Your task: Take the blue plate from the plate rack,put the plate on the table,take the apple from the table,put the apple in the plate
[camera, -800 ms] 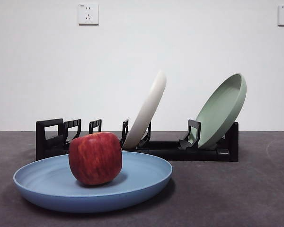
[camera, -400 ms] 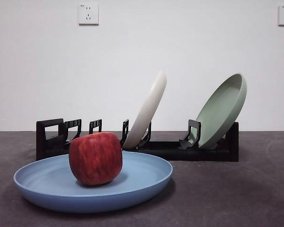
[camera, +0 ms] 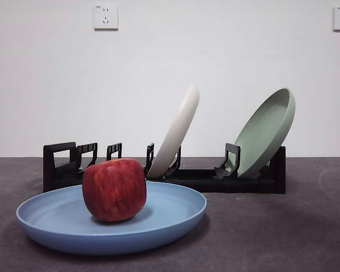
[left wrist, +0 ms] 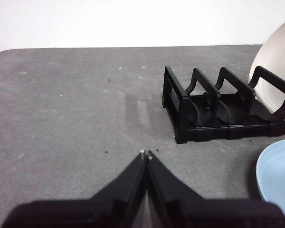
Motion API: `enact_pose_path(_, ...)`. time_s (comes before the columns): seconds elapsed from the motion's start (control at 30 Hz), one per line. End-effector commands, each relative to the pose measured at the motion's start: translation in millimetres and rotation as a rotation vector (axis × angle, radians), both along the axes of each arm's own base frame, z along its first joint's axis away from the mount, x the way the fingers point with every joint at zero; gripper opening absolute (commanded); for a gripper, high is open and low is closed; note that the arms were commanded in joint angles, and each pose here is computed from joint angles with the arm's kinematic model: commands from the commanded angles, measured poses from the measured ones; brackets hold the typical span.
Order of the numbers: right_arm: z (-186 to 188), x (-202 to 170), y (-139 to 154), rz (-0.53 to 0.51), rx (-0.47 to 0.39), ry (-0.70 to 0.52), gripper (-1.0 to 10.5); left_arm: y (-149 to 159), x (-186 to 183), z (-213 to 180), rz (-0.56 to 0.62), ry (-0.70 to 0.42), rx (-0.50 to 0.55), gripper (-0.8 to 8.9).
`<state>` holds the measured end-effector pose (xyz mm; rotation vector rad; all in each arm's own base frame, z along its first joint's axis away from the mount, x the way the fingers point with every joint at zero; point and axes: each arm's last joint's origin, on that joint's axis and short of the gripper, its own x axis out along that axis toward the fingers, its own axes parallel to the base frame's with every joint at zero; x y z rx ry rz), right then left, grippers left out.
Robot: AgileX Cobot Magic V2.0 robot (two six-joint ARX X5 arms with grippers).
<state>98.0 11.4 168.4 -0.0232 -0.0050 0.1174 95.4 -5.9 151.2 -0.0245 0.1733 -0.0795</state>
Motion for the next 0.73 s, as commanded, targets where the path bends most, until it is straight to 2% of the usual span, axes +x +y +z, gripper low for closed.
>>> enact_pose_path(0.03, -6.2, -0.3, 0.0, 0.022, 0.036, 0.040, 0.0, 0.3, 0.6, -4.2, 0.004, 0.009, -0.002, -0.03)
enact_pose_path(0.23, -20.2, -2.8, 0.4, 0.038, 0.042, 0.185, 0.0, 0.3, 0.6, -4.2, 0.004, 0.008, -0.002, -0.03)
enact_pose_path(0.4, -20.4, -2.9, 0.3, 0.031, 0.110, 0.197, 0.0, 0.3, 0.6, -4.2, 0.004, 0.008, -0.002, -0.03)
enact_pose_path(0.73, -20.5, -2.7, 0.2, 0.024, 0.109, 0.200, 0.0, 0.3, 0.6, -4.2, 0.004, 0.008, -0.002, -0.03)
